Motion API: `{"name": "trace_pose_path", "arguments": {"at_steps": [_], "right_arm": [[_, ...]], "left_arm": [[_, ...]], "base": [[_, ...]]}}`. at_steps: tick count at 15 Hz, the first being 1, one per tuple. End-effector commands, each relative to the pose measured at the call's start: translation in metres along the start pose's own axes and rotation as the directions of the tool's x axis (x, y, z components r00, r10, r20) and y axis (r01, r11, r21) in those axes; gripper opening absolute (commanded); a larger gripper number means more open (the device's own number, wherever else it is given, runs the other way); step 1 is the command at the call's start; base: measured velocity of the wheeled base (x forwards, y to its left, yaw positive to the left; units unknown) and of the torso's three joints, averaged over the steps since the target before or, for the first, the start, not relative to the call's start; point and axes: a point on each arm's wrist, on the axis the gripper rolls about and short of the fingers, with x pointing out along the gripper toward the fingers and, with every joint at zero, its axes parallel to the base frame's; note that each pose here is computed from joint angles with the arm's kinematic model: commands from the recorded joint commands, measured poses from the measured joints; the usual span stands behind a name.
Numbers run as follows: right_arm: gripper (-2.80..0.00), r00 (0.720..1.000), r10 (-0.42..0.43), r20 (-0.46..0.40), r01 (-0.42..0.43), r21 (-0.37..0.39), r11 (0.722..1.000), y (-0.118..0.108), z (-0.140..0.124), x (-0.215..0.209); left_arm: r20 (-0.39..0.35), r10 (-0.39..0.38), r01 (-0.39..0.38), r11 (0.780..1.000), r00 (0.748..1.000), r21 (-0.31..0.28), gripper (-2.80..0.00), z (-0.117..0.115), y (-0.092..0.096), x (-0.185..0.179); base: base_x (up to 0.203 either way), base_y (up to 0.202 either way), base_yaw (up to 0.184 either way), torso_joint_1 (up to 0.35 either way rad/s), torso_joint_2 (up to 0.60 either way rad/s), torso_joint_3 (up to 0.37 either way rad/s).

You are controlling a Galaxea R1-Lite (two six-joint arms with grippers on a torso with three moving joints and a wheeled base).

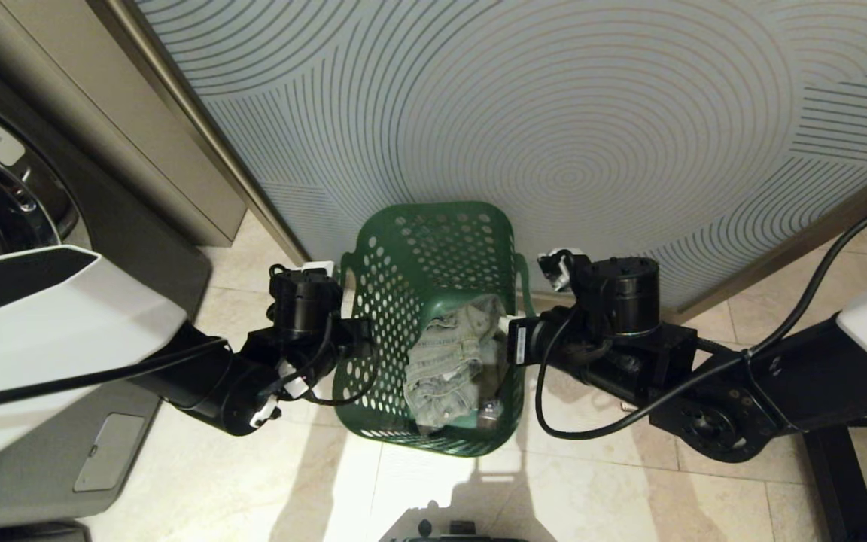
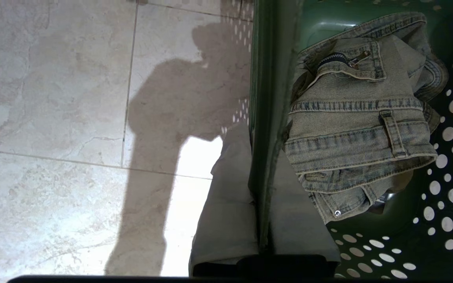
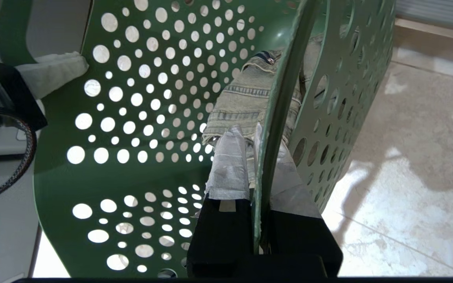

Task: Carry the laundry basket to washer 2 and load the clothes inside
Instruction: Pick up the clothes basket and put it beside the washing machine

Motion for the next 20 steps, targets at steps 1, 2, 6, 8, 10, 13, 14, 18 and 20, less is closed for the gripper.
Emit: {"name": "trace_pose_path", "arguments": {"at_steps": [1,2,6,8,10,13,14,18,20], "right_arm": [[-2.8,1.0,0.005,0.008,-0.005,0.001,1.0,0.001,0.002,-0.002],[-2.8,1.0,0.006,0.009,-0.006,0.0,1.0,0.002,0.002,-0.003],[-2.8,1.0,0.017,-0.01,-0.017,-0.005,1.0,0.006,-0.003,-0.005],[-2.8,1.0,0.021,-0.012,-0.021,-0.018,1.0,0.008,-0.004,-0.005],[-2.8,1.0,0.02,-0.01,-0.021,-0.026,0.999,0.008,-0.004,-0.005],[-2.8,1.0,0.022,-0.004,-0.022,-0.025,0.999,0.009,-0.001,-0.007],[-2.8,1.0,0.022,-0.003,-0.022,-0.025,0.999,0.009,-0.001,-0.007],[-2.8,1.0,0.022,-0.004,-0.022,-0.024,0.999,0.009,-0.001,-0.007],[-2.8,1.0,0.022,-0.006,-0.022,-0.024,0.999,0.008,-0.002,-0.007]], "left_arm": [[0.013,-0.005,0.005,1.0,1.0,-0.004,-2.8,0.004,-0.001,-0.004],[0.013,-0.005,0.005,1.0,1.0,-0.005,-2.8,0.003,-0.001,-0.004],[0.019,-0.017,0.017,1.0,1.0,0.001,-2.8,0.005,-0.006,-0.008],[0.011,-0.018,0.018,1.0,1.0,0.004,-2.8,0.003,-0.006,-0.009],[0.011,-0.022,0.022,1.0,1.0,0.003,-2.8,0.004,-0.006,-0.013],[0.005,-0.027,0.027,1.0,1.0,0.002,-2.8,0.002,-0.007,-0.016],[0.005,-0.028,0.028,1.0,1.0,0.002,-2.8,0.002,-0.007,-0.016],[-0.011,-0.026,0.026,1.0,1.0,-0.007,-2.8,-0.003,-0.007,-0.018],[-0.014,-0.024,0.024,1.0,1.0,-0.006,-2.8,-0.004,-0.006,-0.018]], "base": [[0.0,0.0,0.0,0.0,0.0,0.0],[0.0,0.0,0.0,0.0,0.0,0.0],[0.0,0.0,0.0,0.0,0.0,0.0],[0.0,0.0,0.0,0.0,0.0,0.0],[0.0,0.0,0.0,0.0,0.0,0.0],[0.0,0.0,0.0,0.0,0.0,0.0],[0.0,0.0,0.0,0.0,0.0,0.0],[0.0,0.0,0.0,0.0,0.0,0.0],[0.0,0.0,0.0,0.004,0.01,0.086]]}}
